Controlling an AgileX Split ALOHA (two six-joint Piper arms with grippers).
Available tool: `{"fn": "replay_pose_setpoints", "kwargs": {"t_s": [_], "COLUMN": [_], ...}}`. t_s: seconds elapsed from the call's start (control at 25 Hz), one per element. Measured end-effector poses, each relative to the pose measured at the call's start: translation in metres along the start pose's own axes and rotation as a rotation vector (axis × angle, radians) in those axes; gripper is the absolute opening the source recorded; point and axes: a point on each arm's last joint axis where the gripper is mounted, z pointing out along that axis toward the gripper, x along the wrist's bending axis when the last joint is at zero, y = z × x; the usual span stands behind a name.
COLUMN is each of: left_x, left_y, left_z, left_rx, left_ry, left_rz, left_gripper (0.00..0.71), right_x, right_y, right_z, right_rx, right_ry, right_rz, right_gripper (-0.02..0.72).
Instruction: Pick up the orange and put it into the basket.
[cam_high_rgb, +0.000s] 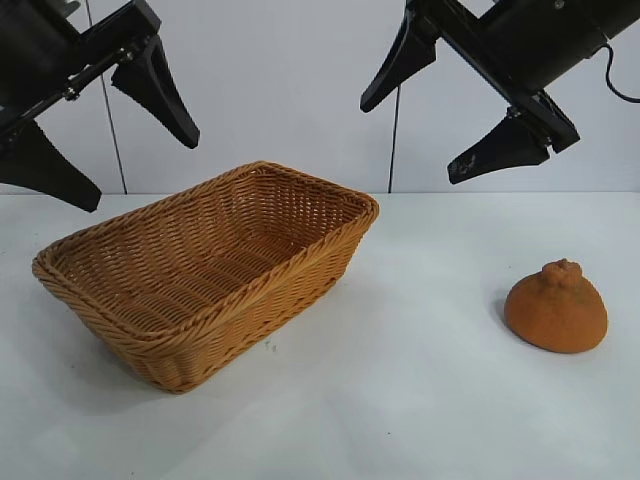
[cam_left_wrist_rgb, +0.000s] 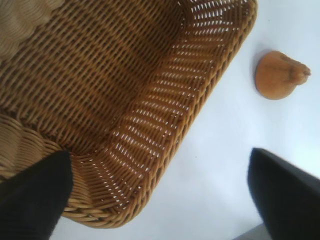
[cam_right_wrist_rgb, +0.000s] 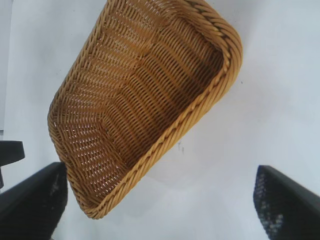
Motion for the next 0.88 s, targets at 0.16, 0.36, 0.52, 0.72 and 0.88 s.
{"fn": "replay_pose_setpoints", "kwargs": {"t_s": [0.16,0.36,0.52,0.72,0.88], "left_x": [0.0,0.0,0.0,0.0,0.0001], "left_y": [0.0,0.0,0.0,0.0,0.0017], "left_z": [0.0,0.0,0.0,0.0,0.0], "left_rx": [0.0,0.0,0.0,0.0,-0.019], "left_ry": [0.0,0.0,0.0,0.0,0.002], "left_rz": [0.001,0.001,0.001,0.001,0.001], "left_gripper": [0.672,0.672,0.672,0.672,0.672], "right_x": [0.0,0.0,0.0,0.0,0.0], "right_y": [0.0,0.0,0.0,0.0,0.0], "right_z": [0.0,0.0,0.0,0.0,0.0], "right_rx": [0.0,0.0,0.0,0.0,0.0], "right_ry": [0.0,0.0,0.0,0.0,0.0], "right_rz": [0.0,0.0,0.009,0.011,0.012], "right_gripper": [0.694,0.694,0.694,0.694,0.694]}}
